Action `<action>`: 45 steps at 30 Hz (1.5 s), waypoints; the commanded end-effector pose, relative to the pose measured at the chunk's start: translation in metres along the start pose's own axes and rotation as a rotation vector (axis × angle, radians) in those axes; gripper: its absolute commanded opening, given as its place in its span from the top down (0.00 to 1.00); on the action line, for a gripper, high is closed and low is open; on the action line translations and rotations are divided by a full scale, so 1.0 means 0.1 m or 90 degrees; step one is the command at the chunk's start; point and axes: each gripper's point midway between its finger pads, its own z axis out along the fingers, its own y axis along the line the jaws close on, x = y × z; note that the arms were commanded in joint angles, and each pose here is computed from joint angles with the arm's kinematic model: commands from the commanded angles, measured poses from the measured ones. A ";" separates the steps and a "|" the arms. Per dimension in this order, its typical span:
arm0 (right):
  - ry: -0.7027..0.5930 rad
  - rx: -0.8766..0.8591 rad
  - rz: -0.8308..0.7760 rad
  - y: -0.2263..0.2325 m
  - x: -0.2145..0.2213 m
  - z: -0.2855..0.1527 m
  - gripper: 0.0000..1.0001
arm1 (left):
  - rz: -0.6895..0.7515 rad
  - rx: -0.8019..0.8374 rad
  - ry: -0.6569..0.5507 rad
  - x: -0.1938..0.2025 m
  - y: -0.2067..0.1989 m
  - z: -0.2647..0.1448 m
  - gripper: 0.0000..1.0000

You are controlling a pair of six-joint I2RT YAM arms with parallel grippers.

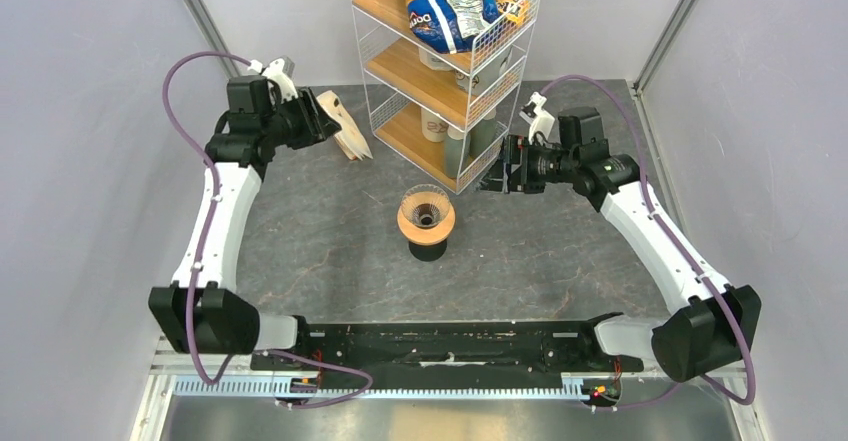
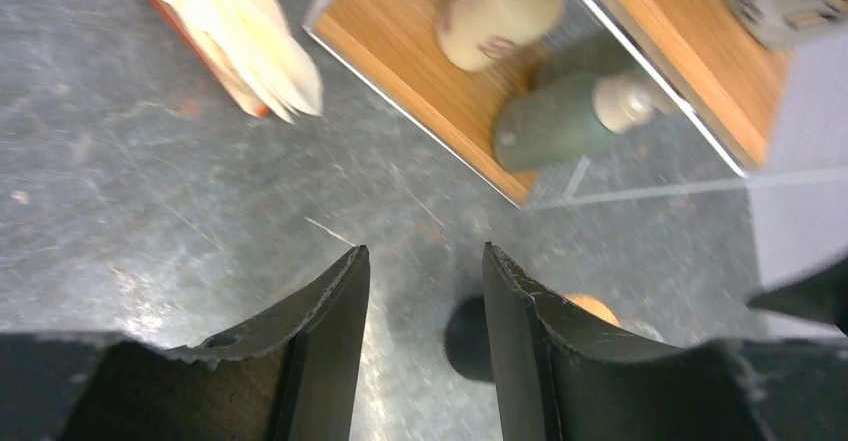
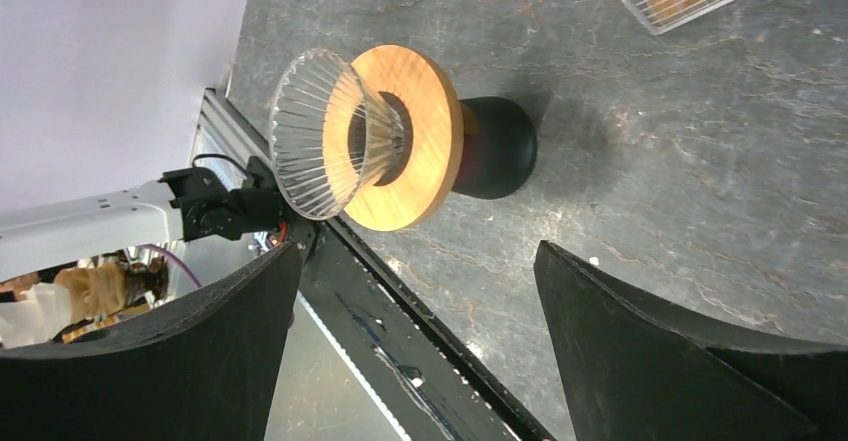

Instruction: Place the coffee filter in the dripper

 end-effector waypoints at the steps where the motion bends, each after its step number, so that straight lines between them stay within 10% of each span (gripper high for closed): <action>1: -0.033 0.023 -0.043 0.03 -0.13 -0.14 0.05 | -0.020 -0.111 -0.084 -0.39 0.31 0.34 0.49; 20: -0.022 0.045 -0.029 -0.11 -0.13 -0.06 0.03 | -0.002 -0.152 -0.020 -0.28 0.58 1.57 0.63; 45: -0.024 0.046 -0.008 -0.19 -0.20 -0.02 0.03 | 0.019 -0.256 0.027 0.08 1.04 2.20 0.60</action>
